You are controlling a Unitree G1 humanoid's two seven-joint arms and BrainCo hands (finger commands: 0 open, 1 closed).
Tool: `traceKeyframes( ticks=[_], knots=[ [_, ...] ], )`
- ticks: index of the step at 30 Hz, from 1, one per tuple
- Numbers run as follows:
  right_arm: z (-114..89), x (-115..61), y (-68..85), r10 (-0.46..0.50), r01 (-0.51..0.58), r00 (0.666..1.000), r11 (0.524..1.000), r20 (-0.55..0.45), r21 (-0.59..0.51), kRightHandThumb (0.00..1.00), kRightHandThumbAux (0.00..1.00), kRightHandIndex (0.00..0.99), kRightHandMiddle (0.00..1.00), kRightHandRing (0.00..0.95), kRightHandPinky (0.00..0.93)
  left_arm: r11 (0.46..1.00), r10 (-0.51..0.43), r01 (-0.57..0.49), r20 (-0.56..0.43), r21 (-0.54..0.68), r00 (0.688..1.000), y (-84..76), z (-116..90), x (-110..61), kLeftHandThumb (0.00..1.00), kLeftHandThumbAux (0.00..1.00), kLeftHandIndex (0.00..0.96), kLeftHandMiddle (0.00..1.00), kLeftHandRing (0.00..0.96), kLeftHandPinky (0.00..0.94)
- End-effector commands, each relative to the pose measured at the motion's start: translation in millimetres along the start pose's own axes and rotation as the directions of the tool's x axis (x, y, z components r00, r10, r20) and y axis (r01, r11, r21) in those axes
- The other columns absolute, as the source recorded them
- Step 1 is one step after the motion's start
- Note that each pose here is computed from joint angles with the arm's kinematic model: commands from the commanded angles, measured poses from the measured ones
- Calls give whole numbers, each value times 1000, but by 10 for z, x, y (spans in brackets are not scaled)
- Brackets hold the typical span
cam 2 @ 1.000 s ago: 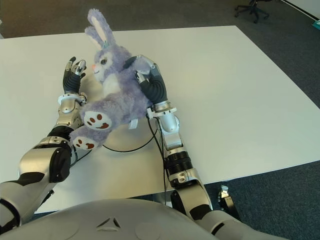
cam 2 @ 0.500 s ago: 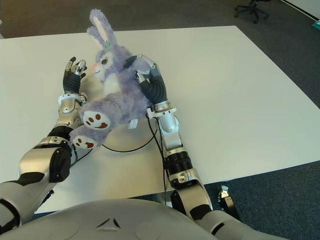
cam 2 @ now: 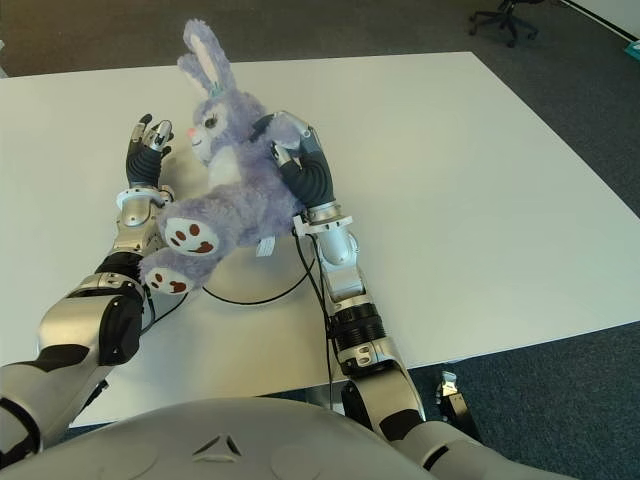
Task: Put the doll into the plate.
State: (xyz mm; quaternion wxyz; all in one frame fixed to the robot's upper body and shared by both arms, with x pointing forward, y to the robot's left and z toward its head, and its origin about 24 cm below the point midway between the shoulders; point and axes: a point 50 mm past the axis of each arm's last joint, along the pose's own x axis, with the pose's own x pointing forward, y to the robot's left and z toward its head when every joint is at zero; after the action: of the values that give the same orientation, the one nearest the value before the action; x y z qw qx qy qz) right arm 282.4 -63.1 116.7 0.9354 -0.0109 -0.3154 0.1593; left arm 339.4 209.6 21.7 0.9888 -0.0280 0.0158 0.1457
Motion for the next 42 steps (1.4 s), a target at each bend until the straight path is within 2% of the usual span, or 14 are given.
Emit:
traceKeyframes(
  ticks=[1, 7, 16, 35, 37, 39, 40, 42],
  knots=[
    [-272, -340, 12, -23, 25, 984, 1000, -179, 5, 1000, 667, 349, 489, 538, 503, 1000, 6, -1, -226, 24, 974, 68, -547, -319, 0, 452, 50, 173, 170, 126],
    [-335, -348, 21, -15, 16, 979, 1000, -203, 3, 1000, 669, 335, 472, 564, 526, 1000, 5, 0, -224, 23, 974, 71, -548, -321, 0, 453, 51, 177, 188, 208],
    [-387, -372, 32, -14, 16, 975, 1000, -223, 5, 1000, 669, 334, 473, 567, 517, 1000, 6, -3, -217, 17, 976, 76, -549, -329, 0, 453, 51, 183, 186, 138],
    [-505, -423, 50, -10, 13, 962, 1000, -274, 11, 1000, 668, 335, 469, 561, 532, 999, 8, -1, -213, 33, 977, 68, -551, -336, 0, 465, 45, 190, 187, 109],
    [-531, -440, 47, -7, 10, 959, 1000, -283, 9, 1000, 666, 372, 530, 473, 458, 999, 8, -1, -213, 33, 977, 66, -553, -339, 0, 459, 46, 184, 178, 109],
    [-550, -451, 46, -4, 6, 958, 1000, -288, 8, 1000, 666, 376, 538, 463, 448, 999, 9, -2, -213, 32, 977, 66, -553, -340, 0, 455, 45, 182, 174, 106],
    [-555, -456, 44, -2, 5, 957, 1000, -289, 8, 1000, 668, 346, 490, 541, 504, 1000, 9, -2, -213, 32, 977, 64, -554, -342, 0, 456, 50, 185, 175, 111],
    [-559, -461, 42, 0, 2, 958, 1000, -288, 8, 1000, 669, 336, 476, 564, 519, 1000, 9, -2, -212, 30, 977, 62, -555, -344, 0, 456, 52, 186, 176, 113]
  ],
)
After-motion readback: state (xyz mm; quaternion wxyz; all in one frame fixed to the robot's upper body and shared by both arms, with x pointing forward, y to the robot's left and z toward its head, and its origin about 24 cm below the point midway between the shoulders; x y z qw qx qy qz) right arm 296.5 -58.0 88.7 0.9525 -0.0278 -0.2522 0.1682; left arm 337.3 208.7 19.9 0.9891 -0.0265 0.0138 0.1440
